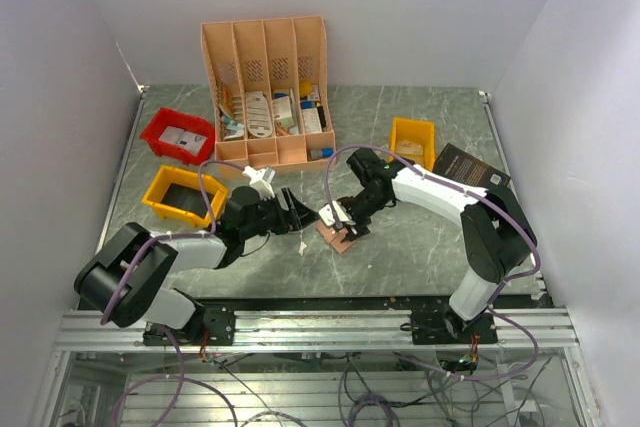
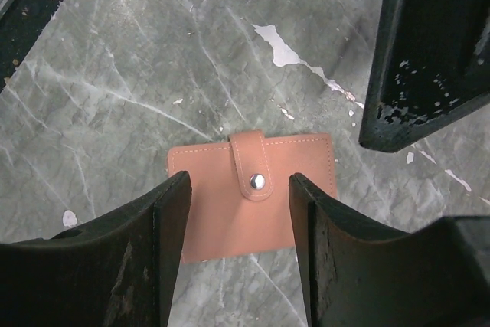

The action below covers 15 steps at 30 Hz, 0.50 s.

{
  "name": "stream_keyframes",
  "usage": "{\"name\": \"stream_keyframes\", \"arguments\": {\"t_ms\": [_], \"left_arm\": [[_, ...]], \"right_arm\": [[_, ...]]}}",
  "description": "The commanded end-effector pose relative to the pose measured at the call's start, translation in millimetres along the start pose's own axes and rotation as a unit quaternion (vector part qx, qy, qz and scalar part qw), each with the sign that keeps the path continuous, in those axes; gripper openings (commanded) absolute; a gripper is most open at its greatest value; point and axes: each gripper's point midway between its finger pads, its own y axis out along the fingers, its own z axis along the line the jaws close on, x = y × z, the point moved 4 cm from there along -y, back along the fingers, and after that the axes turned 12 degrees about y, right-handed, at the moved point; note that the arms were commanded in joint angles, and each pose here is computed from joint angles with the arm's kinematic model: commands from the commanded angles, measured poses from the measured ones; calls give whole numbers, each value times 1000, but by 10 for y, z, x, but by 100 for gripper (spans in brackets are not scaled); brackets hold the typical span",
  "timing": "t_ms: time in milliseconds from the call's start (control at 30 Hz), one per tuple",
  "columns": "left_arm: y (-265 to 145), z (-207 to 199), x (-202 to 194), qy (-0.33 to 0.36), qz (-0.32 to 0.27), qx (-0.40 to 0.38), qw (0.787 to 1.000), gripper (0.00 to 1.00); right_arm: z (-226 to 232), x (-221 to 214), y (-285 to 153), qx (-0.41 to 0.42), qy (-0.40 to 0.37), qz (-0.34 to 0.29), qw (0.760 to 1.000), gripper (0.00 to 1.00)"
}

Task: Put the credit cards into the card holder
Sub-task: Open the card holder at the center of the board.

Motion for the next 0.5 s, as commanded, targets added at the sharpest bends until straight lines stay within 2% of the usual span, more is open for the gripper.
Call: {"name": "stream_keyframes", "arguments": {"t_ms": [0,300,467], "left_arm": [[91,-125,160,14,-33,-20,999,84],[150,-122,107,3,-28,-24,999,84],[221,-143,71,-5,-16,-32,999,77]], "right_arm": [[-60,56,-7,-7,-14,2,1000,54],[-77,18,-14,-17,-15,15,1000,54],[-87,12,-27,-22,-17,19,999,53]]}}
